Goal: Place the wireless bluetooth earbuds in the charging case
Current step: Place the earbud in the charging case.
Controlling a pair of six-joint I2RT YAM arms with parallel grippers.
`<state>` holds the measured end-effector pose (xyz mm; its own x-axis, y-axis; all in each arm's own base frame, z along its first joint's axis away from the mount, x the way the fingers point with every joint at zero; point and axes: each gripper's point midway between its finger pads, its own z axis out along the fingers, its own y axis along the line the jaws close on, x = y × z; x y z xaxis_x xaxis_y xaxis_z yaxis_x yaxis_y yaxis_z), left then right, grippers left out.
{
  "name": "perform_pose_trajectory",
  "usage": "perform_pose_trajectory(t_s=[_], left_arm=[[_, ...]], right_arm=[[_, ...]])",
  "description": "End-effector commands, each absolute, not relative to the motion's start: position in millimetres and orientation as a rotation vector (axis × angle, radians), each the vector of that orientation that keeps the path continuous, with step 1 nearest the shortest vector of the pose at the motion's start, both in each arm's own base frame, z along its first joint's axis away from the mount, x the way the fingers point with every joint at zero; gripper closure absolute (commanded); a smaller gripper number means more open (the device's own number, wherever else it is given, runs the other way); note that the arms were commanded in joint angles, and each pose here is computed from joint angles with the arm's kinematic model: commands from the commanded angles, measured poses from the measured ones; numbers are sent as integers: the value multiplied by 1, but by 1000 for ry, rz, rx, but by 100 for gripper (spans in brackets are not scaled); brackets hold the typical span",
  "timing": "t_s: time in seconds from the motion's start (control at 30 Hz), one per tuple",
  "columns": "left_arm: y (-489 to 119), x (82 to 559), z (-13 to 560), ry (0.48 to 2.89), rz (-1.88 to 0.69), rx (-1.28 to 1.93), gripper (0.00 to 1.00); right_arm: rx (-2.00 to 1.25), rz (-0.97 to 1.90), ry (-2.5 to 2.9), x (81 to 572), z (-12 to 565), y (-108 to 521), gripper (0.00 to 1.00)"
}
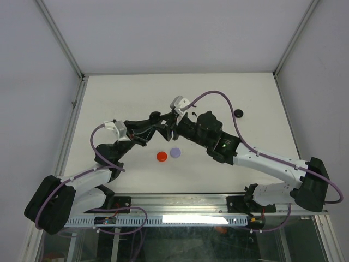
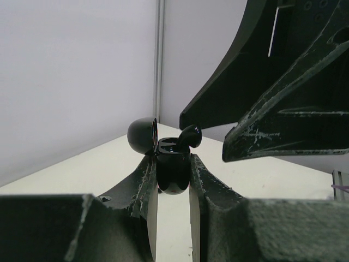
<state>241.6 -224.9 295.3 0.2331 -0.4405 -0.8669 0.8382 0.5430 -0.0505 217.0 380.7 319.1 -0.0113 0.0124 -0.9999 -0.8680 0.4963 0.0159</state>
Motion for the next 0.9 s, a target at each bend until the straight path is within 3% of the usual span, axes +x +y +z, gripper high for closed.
perform_pose_trajectory(t_s=[0.0,0.27,0.87], left_arm=[[-215,239,304,935,-884,456,100],[-217,234,298,954,-900,483,100],[-233,212,305,889,-986,618,100]], right_arm=[[-774,865,1336,207,374,368,46],[-848,709,1392,218,365,346,38],[-810,567,1495,250,334,329,38]])
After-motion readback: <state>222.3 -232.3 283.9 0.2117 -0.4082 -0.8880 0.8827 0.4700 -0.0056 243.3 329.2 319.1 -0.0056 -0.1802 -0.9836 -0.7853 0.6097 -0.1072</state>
